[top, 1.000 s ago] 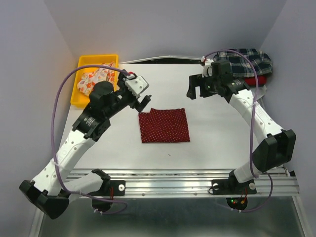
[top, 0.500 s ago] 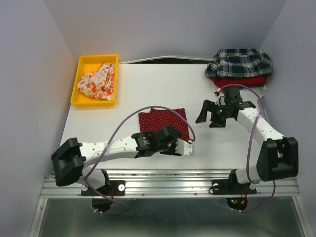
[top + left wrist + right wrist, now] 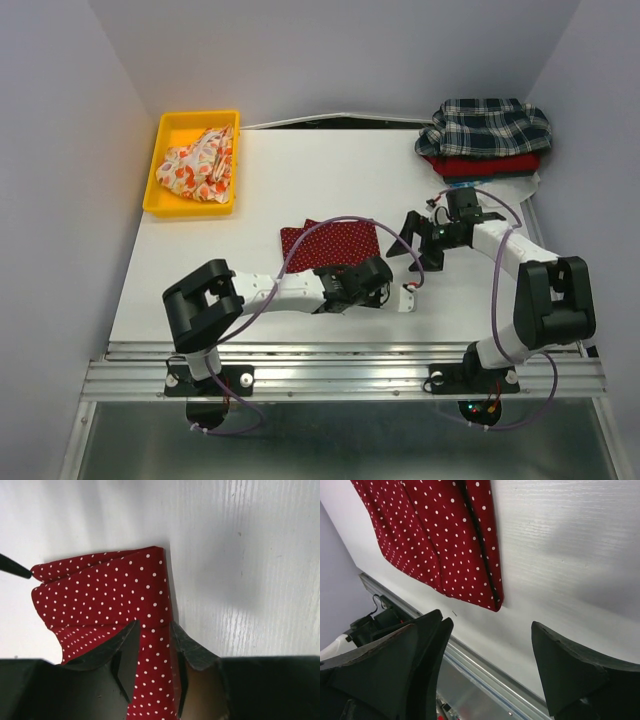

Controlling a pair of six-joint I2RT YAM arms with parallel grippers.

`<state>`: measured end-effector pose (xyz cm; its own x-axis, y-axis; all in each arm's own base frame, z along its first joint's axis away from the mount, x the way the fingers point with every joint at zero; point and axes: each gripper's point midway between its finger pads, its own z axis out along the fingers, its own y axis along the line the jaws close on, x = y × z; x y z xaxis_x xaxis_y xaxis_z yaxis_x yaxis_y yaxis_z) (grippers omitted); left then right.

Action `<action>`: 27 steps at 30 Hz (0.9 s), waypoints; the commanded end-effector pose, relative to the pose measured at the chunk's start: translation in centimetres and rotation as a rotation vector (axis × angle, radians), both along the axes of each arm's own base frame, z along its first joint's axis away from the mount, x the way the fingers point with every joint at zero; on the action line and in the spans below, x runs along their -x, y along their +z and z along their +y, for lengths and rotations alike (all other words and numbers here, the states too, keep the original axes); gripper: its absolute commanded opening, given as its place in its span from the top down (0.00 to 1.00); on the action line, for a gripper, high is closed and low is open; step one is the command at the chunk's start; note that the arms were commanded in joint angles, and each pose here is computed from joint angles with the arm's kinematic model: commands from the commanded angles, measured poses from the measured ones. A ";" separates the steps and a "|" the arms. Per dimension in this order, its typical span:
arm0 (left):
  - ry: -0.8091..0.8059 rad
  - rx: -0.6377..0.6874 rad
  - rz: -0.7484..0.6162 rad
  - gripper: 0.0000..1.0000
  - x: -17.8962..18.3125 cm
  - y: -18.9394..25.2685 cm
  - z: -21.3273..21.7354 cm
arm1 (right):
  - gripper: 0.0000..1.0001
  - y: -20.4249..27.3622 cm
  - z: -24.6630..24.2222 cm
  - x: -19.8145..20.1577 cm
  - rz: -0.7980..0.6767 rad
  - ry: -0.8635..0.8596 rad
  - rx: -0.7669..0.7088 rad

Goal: Fold and stack the skirts
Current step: Neatly place the folded skirt to the corner

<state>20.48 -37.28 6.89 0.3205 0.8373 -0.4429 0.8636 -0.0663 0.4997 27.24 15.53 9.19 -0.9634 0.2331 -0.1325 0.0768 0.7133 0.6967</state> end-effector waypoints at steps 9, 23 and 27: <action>0.009 0.006 0.008 0.53 -0.9 -1.9 -1.4 | 0.02 0.3 0.9 -1.3 -0.007 0.014 -0.079; 0.055 0.053 0.023 0.93 -3.4 -1.1 -0.6 | 0.00 -1.4 1.0 -0.3 -0.003 0.058 -0.089; 0.039 0.102 0.036 1.00 -3.2 0.7 -1.2 | 0.00 -1.2 1.5 -0.5 0.014 0.066 -0.124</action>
<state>23.48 -36.46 2.60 0.2444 0.8689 -0.4305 0.8913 -0.0265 0.4526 27.25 16.66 7.64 -0.9775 0.1972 -0.0747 0.0754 0.6576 0.7496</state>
